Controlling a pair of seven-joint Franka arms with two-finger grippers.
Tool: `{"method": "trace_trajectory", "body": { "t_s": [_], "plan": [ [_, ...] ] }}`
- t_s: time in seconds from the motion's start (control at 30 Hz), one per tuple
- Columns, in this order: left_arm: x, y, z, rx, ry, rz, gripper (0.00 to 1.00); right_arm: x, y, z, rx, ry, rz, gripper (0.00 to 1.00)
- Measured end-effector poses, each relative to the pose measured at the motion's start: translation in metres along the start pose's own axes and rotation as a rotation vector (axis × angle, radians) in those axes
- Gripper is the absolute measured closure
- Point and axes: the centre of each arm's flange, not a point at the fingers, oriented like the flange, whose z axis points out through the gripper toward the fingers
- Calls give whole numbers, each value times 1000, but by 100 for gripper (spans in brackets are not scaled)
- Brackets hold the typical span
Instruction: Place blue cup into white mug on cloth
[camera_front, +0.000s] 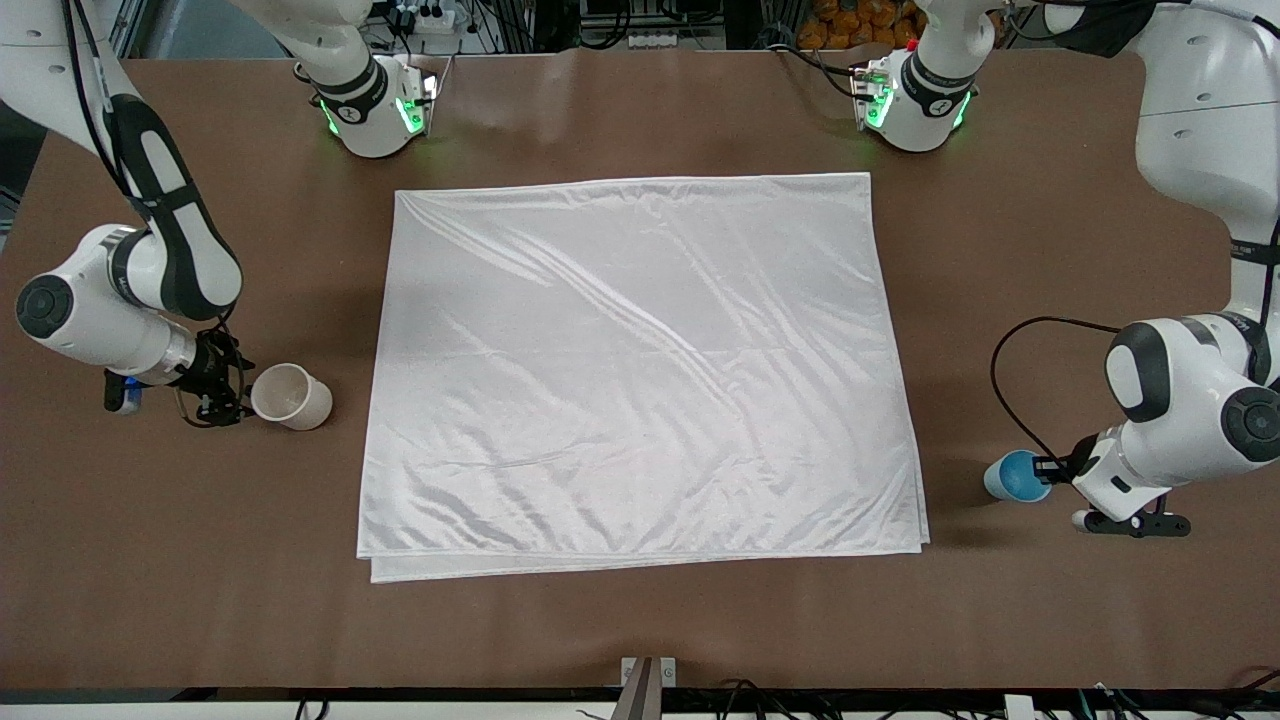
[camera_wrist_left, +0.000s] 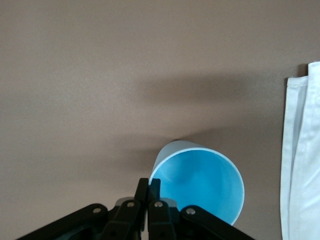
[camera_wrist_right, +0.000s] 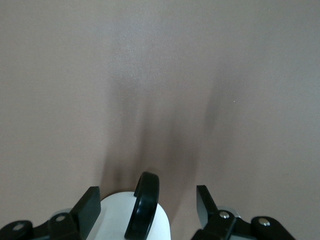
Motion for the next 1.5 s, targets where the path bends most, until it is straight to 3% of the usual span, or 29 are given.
{"method": "trace_trajectory", "body": {
  "t_s": [0.23, 0.3, 0.43, 0.63, 0.73, 0.87, 1.03, 1.5],
  "plan": [
    [-1, 0, -8, 0, -4, -2, 96, 0, 0, 5, -4, -2, 0, 15],
    [-1, 0, -12, -1, -7, -3, 96, 0, 0, 5, -4, -2, 1, 27],
    [-2, 0, -22, -2, -17, -4, 96, 0, 1, 5, -2, -6, 8, 29],
    [-7, 5, -40, -10, -52, 2, 96, 1, -1, 4, 17, -19, 35, 58],
    [-10, 12, -51, -18, -75, 8, 96, 1, -1, 3, 25, -18, 39, 61],
    [-12, 23, -65, -23, -91, 7, 96, 1, -2, 3, 28, -18, 41, 75],
    [-11, 62, -72, -20, -93, 11, 96, 1, -2, 3, 30, -18, 41, 81],
    [-15, 153, -80, -4, -108, -58, 96, -6, -11, -9, 46, -13, 23, 80]
  ]
}}
